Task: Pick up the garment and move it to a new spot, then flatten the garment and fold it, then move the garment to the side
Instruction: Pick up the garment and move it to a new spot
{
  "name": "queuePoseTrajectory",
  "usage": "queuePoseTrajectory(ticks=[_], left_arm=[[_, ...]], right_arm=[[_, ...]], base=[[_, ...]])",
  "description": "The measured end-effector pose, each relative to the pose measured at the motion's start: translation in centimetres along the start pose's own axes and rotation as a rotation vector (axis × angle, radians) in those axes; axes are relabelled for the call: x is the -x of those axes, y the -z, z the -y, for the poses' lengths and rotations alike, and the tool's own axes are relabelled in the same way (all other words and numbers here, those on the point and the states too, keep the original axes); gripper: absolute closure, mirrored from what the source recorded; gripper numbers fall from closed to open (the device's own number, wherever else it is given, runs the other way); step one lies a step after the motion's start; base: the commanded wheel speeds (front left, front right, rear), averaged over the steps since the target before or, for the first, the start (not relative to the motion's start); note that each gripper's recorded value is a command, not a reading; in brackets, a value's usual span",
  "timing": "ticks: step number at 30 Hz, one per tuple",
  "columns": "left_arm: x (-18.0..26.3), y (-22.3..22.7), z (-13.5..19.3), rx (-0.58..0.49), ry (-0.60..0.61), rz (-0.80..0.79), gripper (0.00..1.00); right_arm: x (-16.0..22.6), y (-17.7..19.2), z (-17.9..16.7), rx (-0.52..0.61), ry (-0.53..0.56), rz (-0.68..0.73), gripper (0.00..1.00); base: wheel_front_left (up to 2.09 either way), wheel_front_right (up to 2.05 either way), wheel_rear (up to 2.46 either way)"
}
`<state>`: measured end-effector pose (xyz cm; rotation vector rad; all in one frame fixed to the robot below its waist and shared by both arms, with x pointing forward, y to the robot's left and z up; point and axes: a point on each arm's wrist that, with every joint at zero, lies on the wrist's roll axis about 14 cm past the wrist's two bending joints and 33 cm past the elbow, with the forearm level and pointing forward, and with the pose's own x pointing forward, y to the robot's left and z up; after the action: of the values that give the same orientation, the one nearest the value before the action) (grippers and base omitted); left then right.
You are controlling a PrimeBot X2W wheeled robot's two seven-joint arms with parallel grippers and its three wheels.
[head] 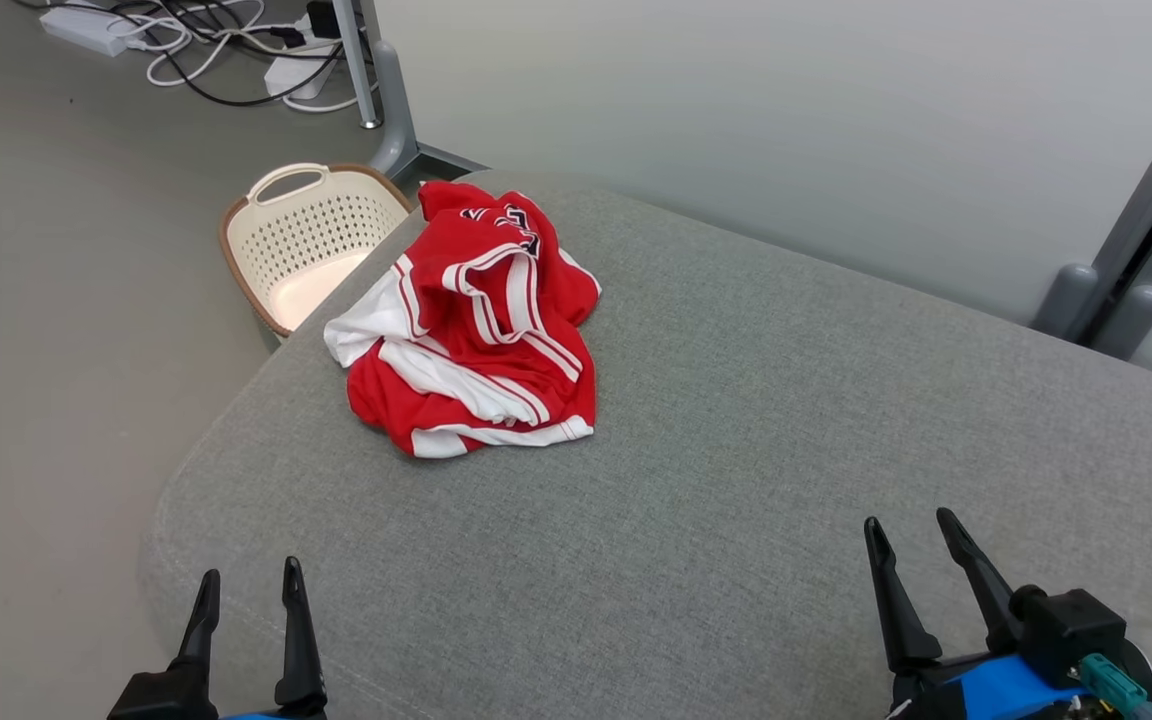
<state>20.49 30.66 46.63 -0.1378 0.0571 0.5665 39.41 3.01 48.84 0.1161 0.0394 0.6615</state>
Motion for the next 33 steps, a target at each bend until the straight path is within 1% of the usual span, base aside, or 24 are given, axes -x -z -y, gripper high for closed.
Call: queuePoseTrajectory(ticks=[9, 15, 19, 22, 26, 27, 28, 29, 33], left_arm=[[0.2, 0.3, -0.4, -0.002, -0.020, -0.009, 0.00], [-0.2, 0.4, -0.1, -0.013, 0.004, -0.019, 0.00], [-2.2, -2.0, 0.6, -0.001, 0.044, 0.003, 0.00], [-4.2, -4.3, 0.7, -0.036, 0.086, -0.009, 0.00], [-6.9, -8.3, 1.7, -0.019, 0.136, -0.001, 0.00], [-7.5, -9.3, 2.2, 0.019, 0.155, 0.003, 0.00], [-8.2, -10.2, 2.6, 0.027, 0.179, 0.008, 0.00], [-8.8, -10.9, 2.9, 0.013, 0.197, 0.005, 0.00], [-12.0, -11.9, 3.6, 0.009, 0.233, -0.082, 0.00]], right_arm=[[-0.6, 0.4, -0.3, -0.004, -0.013, -0.010, 0.00], [-0.4, 0.5, 0.3, -0.006, 0.005, -0.010, 0.00], [-0.4, 0.5, 0.5, -0.008, 0.011, -0.010, 0.00], [-0.4, 0.5, 0.9, -0.012, 0.022, -0.004, 0.00], [-0.2, 0.9, 1.7, -0.018, 0.042, -0.010, 0.00], [-0.2, 1.0, 1.9, -0.021, 0.047, -0.014, 0.00], [-0.2, 1.1, 2.0, -0.020, 0.047, -0.017, 0.00], [-0.3, 1.1, 2.0, -0.015, 0.047, -0.017, 0.00], [-0.6, 1.4, 3.5, -0.013, 0.077, -0.022, 0.00]], base=[[0.00, 0.00, 0.00], [0.00, 0.00, 0.00], [0.00, 0.00, 0.00], [0.00, 0.00, 0.00], [0.00, 0.00, 0.00], [0.00, 0.00, 0.00], [0.00, 0.00, 0.00], [0.00, 0.00, 0.00], [0.00, 0.00, 0.00]])
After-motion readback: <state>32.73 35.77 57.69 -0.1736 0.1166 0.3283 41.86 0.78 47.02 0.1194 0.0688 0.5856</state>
